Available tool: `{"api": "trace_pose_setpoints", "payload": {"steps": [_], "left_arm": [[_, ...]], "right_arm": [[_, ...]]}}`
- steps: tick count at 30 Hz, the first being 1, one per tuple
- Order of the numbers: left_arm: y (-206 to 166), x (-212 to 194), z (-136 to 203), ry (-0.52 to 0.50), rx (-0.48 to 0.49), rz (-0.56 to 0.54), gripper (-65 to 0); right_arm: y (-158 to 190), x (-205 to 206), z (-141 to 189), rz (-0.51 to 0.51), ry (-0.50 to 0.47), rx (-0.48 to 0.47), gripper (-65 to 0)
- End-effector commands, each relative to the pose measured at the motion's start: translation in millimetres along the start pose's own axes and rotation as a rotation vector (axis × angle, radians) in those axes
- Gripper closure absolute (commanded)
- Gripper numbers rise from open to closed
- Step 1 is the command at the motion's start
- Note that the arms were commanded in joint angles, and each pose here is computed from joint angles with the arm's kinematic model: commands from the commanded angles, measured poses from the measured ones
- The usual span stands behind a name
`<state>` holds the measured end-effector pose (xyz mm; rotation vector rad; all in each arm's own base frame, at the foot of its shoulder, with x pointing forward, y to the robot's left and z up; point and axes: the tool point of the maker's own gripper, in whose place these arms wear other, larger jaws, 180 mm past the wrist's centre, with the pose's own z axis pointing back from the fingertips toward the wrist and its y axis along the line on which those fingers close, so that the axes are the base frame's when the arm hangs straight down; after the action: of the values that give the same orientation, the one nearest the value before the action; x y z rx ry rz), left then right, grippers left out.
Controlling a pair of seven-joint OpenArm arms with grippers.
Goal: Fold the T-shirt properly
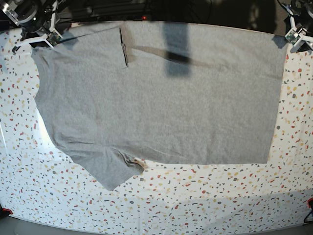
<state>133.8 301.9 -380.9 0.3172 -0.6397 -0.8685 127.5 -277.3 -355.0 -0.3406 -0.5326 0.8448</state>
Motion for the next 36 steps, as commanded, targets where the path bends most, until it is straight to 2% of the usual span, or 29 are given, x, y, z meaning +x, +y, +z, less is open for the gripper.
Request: {"api": "trace_pose_setpoints", "payload": {"steps": [1, 4, 9, 12, 15, 23, 29, 36], "left_arm": [[17.7, 10.6, 1.4, -0.040, 0.045, -0.002, -26.3], [40.3, 32.4, -2.0, -0.133, 0.080, 0.109, -26.3], [82.8, 81.4, -7.0, -0.326, 0.105, 0.361, -26.3], [103.8, 103.6, -8.9, -0.404, 0.121, 0.412, -26.3], [116.7, 120.0, -12.6, -0.476, 0.117, 0.450, -26.3], [152.3, 128.3, -66.2, -0.501, 0.127, 0.556, -26.2], [182.2, 134.9, -124.6, -0.463, 0.096, 0.665, -26.2], [218.8, 154.4, -171.5, -0.454, 0.057, 0.802, -26.2]], "right_arm": [[-11.9, 7.6, 2.8, 0.003, -0.025, -0.041, -18.8], [-24.3, 16.9, -0.1, -0.023, -0.051, -0.079, -18.8], [-37.7, 48.6, -7.3, -0.190, -0.155, -0.047, -18.8], [-40.3, 66.7, -12.9, -0.300, -0.209, 0.026, -18.8], [-52.1, 75.1, -21.0, -0.340, -0.236, 0.039, -18.8], [-109.2, 95.0, -45.8, -0.428, -0.317, 0.005, -18.8], [-153.8, 100.1, -77.1, -0.495, -0.296, -0.041, -18.8], [-188.5, 140.2, -119.1, -0.536, -0.261, 0.017, -18.8]]}}
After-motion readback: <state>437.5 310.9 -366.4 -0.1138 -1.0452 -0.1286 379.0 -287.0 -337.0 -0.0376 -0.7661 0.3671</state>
